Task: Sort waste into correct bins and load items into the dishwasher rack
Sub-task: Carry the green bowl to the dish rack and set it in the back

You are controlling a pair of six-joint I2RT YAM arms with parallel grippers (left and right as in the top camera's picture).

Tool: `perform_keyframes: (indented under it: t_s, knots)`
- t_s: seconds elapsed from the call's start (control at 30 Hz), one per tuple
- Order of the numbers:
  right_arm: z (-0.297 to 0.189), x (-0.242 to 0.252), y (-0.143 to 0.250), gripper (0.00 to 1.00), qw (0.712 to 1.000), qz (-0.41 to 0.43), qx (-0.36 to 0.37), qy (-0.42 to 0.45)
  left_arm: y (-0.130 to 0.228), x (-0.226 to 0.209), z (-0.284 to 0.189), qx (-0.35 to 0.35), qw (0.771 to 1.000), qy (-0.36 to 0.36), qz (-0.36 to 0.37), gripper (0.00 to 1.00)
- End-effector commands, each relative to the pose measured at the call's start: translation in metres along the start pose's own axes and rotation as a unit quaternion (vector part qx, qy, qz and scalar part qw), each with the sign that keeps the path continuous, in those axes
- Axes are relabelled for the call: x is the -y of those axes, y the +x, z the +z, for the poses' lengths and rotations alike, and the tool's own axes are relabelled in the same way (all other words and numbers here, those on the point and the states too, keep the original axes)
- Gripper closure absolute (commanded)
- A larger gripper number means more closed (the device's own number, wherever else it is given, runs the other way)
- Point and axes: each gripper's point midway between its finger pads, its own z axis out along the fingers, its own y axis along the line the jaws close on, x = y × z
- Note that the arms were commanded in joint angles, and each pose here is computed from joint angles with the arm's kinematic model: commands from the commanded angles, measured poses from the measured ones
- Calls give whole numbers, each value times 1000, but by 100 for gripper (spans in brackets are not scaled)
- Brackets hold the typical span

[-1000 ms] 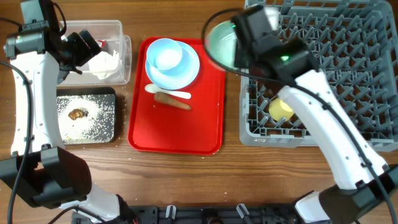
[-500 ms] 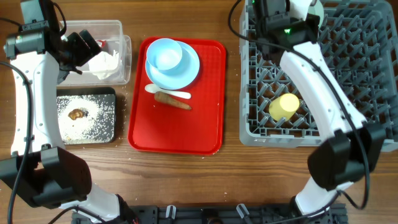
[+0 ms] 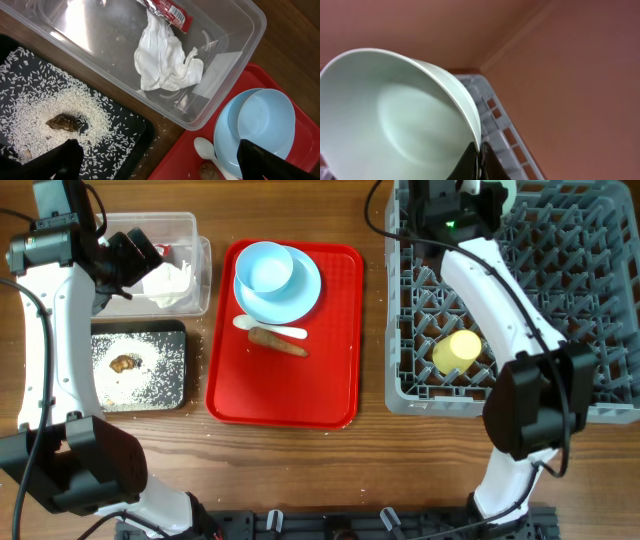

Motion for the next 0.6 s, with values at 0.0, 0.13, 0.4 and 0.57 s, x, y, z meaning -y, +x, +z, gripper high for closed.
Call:
perform_keyframes:
  t_s: [0.0, 0.13, 0.4, 0.57]
  knots:
    - [9, -2, -7, 96, 998, -42, 11, 34, -6, 0, -10, 17, 1000, 0, -7, 0]
    - [19, -8, -12, 96, 998, -53, 20, 41, -6, 0, -10, 17, 1000, 0, -7, 0]
    - [31, -37, -8, 96, 997, -66, 32, -5, -6, 0, -10, 17, 1000, 0, -7, 0]
    - [38, -58, -3, 96, 996, -75, 39, -42, -6, 0, -10, 17, 1000, 0, -7, 0]
